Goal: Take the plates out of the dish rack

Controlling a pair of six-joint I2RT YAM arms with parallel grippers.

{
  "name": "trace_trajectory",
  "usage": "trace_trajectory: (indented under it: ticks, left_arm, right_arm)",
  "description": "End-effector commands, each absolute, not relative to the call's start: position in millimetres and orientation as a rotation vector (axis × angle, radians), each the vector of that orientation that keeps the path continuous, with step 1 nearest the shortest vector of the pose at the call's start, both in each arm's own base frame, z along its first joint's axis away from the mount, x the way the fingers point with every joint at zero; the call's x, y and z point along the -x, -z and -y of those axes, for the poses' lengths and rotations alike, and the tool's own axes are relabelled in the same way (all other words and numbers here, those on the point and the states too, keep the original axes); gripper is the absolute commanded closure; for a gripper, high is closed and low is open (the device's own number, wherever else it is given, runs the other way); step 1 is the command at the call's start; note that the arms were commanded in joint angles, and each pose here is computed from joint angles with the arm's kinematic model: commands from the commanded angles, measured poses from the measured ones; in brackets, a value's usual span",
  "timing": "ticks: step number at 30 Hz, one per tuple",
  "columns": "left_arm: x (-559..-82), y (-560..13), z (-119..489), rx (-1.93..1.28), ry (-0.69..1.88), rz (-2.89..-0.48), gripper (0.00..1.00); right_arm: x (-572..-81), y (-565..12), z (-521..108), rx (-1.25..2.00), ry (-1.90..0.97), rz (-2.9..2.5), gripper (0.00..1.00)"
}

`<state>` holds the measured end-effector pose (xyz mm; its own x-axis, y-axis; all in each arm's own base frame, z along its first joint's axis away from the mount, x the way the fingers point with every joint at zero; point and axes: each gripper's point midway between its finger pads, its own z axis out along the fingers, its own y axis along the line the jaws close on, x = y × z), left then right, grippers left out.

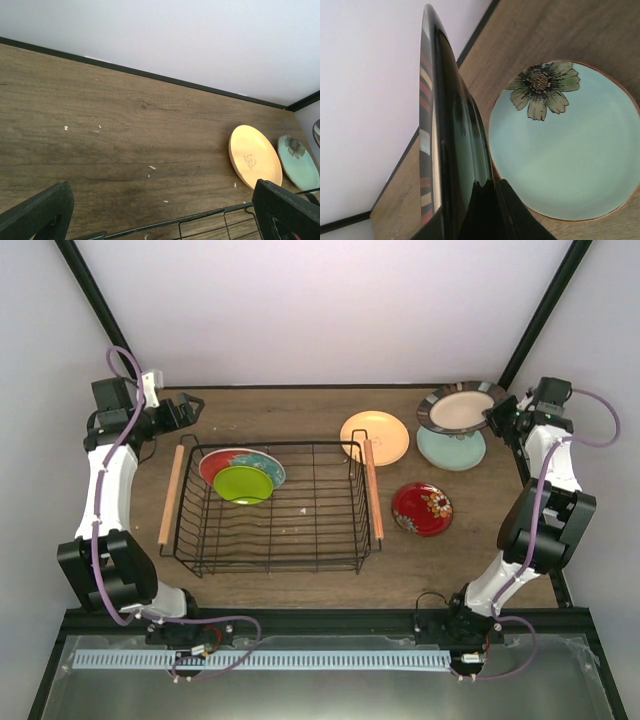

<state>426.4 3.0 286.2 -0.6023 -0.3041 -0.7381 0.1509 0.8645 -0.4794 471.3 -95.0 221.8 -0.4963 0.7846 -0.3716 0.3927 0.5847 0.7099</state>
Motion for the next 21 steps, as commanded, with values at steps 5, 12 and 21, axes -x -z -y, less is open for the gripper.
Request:
trace_trajectory:
  ticks: [5,12,21]
  left_arm:
    - [-417.7,-293.0,-0.1,0.100,0.620,-2.115,0.00]
    - [-411.6,-291.5,0.1,0.099,0.606,-2.123,0.00]
    - [-405.5,-290.2,0.5,0.096,0.598,-2.132,0.00]
  right_arm:
    - [-499.8,-237.6,98.6,-0.835,-0.895,-1.993,0.99]
    - [-500.3,-190.2,102.3,-0.904,-0.876,-2.065,0.99]
    - [-497.9,-155.9,106.7,-0.956,-0.839,-2.104,0.99]
